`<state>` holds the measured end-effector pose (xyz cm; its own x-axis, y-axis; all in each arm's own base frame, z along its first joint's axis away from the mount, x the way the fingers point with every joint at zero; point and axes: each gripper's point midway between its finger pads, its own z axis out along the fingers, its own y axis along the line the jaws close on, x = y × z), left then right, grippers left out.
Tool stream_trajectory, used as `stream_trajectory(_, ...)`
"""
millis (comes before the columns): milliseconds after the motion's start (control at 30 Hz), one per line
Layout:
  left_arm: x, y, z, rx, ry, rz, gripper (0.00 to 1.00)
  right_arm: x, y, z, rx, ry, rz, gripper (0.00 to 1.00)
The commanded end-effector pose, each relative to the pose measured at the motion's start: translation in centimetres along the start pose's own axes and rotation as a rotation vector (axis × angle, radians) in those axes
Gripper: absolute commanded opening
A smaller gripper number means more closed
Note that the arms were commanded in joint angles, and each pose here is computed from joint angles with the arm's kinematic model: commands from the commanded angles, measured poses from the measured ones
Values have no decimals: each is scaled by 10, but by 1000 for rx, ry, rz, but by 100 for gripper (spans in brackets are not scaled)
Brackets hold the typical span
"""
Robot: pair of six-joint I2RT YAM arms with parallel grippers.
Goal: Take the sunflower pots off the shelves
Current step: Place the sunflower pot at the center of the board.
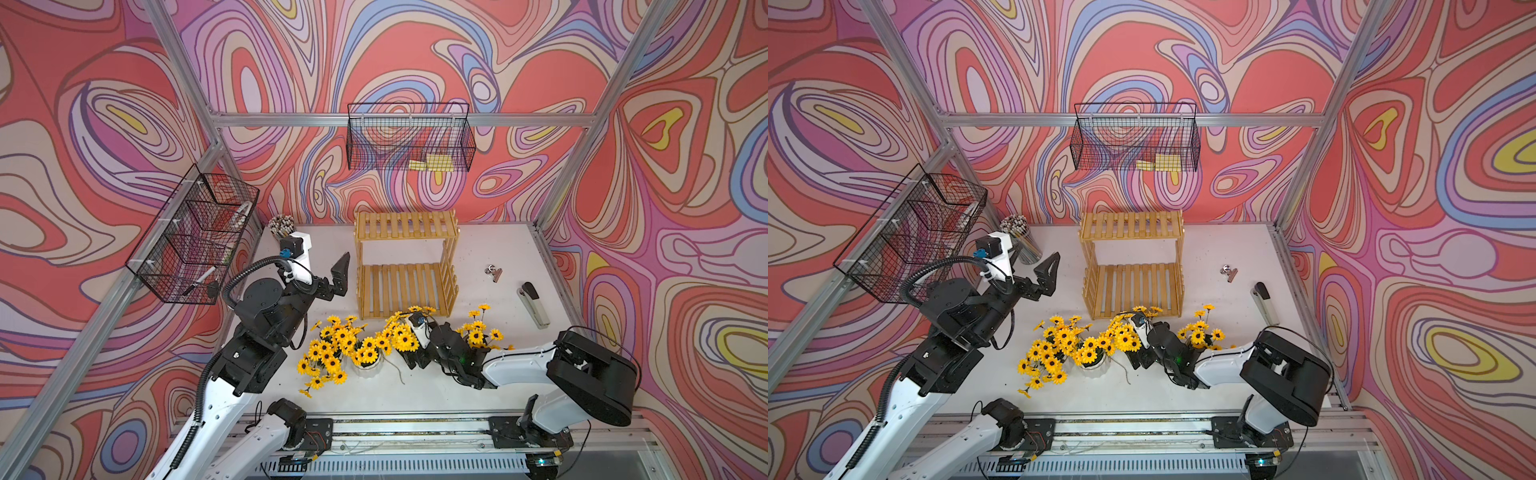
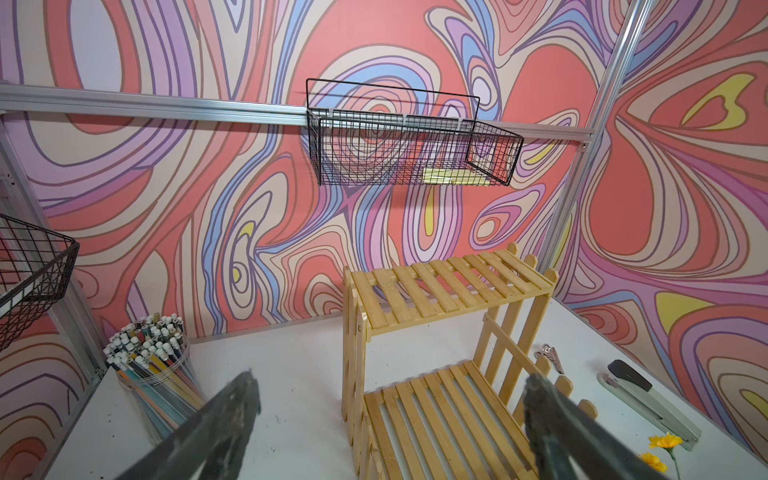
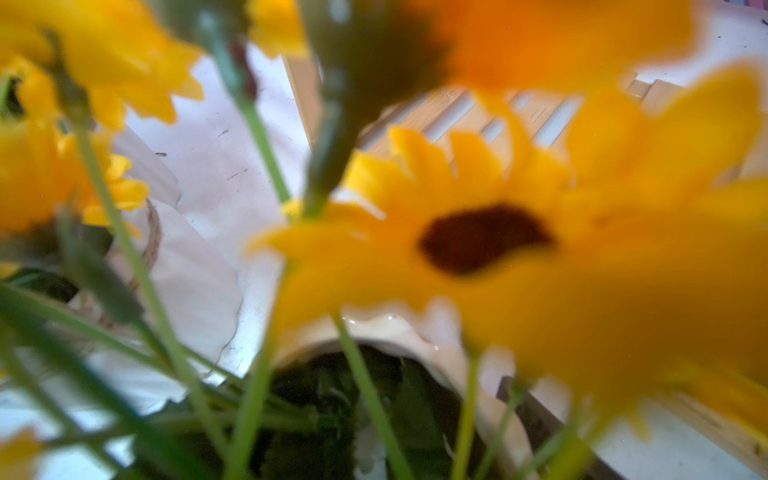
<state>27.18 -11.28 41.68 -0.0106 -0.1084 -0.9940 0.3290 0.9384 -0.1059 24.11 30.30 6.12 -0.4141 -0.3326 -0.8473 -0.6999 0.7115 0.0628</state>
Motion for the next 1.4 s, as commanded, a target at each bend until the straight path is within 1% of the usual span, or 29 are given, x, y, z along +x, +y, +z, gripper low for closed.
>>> stream_trajectory(0, -6, 1, -2, 4, -32, -15, 100, 3, 8, 0, -34, 25, 7, 71)
stream_trajectory(100, -5, 1, -2, 4, -30, -15, 100, 2, 10, -1, -38, 27, -3, 81)
stream_trajectory(333, -4, 0, 0, 6, -27, -17, 100, -2, 10, -2, -32, 25, -18, 91)
stream_trajectory(433, -3, 0, 2, 4, -26, -17, 100, -3, 11, -2, -32, 24, -24, 98)
stream_trajectory(633, -4, 0, 3, 4, -24, -14, 100, -9, 11, -4, -33, 17, -28, 98)
stream_trajectory(1033, -1, 4, 4, -16, -25, -5, 100, -13, 15, -23, -67, 13, -16, 98)
stream_trajectory(1367, 1, 4, 6, -20, -24, 3, 100, -32, 9, -60, -48, -39, 8, 98)
